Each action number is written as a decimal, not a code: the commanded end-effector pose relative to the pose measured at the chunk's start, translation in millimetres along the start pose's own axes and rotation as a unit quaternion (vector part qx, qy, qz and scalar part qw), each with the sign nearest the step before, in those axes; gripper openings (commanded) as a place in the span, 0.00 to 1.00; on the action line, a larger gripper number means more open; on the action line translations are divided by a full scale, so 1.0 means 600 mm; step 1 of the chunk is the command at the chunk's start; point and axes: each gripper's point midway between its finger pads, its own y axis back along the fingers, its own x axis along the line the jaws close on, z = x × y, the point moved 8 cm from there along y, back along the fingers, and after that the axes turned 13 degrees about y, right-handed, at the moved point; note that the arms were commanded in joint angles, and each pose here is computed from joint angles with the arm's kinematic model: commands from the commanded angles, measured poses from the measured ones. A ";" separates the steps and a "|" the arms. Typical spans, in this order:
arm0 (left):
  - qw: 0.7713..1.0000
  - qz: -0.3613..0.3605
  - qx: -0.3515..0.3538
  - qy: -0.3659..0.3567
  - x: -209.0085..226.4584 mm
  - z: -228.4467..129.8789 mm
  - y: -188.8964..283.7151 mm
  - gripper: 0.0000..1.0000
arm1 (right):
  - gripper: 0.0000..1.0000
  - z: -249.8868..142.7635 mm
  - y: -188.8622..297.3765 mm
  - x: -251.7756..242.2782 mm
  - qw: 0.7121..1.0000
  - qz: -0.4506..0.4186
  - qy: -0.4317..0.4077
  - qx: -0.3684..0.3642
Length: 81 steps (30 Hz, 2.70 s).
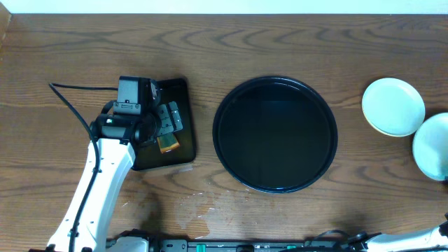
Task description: Clean dirty plates on tray and stack at the side
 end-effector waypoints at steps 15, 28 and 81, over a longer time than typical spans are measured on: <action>1.000 -0.005 0.000 -0.004 -0.004 0.005 0.003 0.92 | 0.01 -0.015 0.031 0.127 0.987 0.099 0.126 -0.025; 1.000 -0.005 0.000 -0.004 -0.004 0.005 0.003 0.92 | 0.01 -0.076 -0.011 0.245 0.969 0.065 0.238 -0.023; 1.000 -0.005 0.000 -0.004 -0.004 0.005 0.003 0.92 | 0.99 -0.559 0.336 0.371 0.536 0.365 0.718 -0.252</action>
